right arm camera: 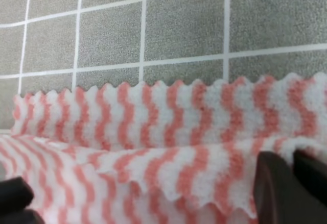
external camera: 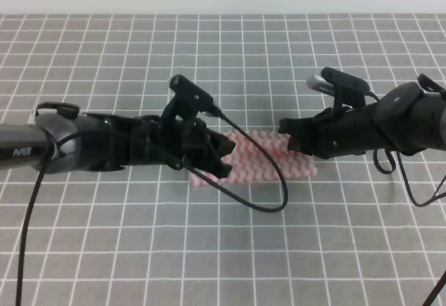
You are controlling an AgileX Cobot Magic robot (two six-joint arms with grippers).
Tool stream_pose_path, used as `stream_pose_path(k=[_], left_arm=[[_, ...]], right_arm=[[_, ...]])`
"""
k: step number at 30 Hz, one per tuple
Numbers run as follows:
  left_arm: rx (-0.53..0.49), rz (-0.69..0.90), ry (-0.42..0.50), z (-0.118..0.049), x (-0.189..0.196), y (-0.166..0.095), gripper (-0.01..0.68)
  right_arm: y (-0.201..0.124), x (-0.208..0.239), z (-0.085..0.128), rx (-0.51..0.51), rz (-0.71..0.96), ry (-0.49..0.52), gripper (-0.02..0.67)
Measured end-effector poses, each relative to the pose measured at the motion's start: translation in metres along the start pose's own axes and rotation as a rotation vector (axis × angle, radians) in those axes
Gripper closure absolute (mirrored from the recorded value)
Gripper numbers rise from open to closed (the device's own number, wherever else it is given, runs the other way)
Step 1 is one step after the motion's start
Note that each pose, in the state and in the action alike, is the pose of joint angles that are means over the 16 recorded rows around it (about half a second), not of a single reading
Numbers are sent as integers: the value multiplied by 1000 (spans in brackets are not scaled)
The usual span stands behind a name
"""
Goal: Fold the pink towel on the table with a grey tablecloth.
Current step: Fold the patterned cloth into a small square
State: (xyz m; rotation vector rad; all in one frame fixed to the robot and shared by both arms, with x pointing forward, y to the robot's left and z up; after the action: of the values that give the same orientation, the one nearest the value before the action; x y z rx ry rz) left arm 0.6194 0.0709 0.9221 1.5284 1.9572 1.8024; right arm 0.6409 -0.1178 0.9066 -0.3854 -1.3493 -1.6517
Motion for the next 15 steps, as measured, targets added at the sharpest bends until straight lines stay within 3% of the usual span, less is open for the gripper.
stream_pose_path(k=[15], left_arm=[[-10,-2,-120,-12,-16,-1,589]], right_arm=[[1,0,-1,-13,-10,-4,662]])
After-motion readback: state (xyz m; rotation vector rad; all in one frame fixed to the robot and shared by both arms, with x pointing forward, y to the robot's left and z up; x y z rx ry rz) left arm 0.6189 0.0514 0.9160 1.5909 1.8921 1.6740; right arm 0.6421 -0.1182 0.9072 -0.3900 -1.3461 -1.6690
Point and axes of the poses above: a point on each arm's last joint axis where the gripper is mounted, x pointing back along that axis away from the gripper, z along the wrist's bending axis when the last joint is at zero, y = z × x, the point moved 4 cm from there along -x, pointing out along that axis toward the gripper, and after that the axes turned 15 degrees about x, right-handed, at the moved point
